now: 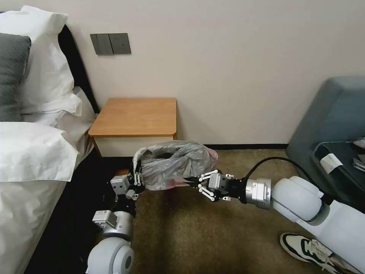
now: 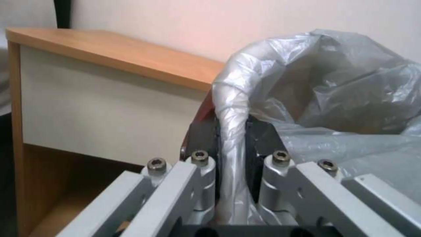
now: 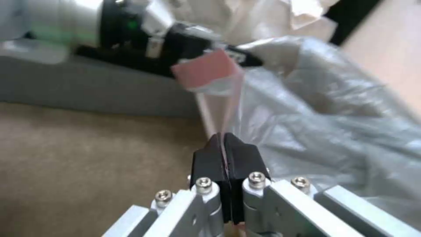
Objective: Pick up the garbage bag from the table and place it over the trash can.
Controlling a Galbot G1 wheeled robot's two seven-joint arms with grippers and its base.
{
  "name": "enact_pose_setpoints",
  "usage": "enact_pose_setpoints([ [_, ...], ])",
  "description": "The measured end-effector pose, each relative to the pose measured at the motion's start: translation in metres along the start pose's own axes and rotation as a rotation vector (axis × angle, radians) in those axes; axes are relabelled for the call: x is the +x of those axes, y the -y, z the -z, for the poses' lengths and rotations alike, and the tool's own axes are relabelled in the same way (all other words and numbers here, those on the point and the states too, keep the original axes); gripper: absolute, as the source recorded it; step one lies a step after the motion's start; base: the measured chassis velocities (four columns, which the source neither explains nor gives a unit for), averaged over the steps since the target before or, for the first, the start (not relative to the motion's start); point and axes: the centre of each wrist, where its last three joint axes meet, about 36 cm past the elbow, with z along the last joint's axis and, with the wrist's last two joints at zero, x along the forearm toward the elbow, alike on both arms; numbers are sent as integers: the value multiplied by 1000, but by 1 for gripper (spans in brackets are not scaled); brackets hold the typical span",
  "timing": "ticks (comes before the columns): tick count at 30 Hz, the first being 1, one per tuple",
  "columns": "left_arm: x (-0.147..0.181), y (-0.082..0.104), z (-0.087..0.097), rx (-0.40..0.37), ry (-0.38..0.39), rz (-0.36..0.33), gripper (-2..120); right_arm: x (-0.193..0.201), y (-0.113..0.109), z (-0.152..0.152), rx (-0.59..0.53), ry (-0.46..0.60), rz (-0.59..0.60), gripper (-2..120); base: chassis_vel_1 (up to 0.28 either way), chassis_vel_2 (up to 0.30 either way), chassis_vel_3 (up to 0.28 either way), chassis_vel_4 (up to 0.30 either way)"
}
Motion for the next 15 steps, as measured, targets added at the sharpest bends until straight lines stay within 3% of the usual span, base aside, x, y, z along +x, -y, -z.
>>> enact_pose_setpoints([
  [11, -3, 1, 2, 56, -15, 16, 7, 23, -15, -19, -3, -42, 51, 0, 0, 0, 0, 0],
  [15, 0, 4, 10, 123, -34, 25, 7, 28, -15, -27, 15, -67, 45, 0, 0, 0, 0, 0],
])
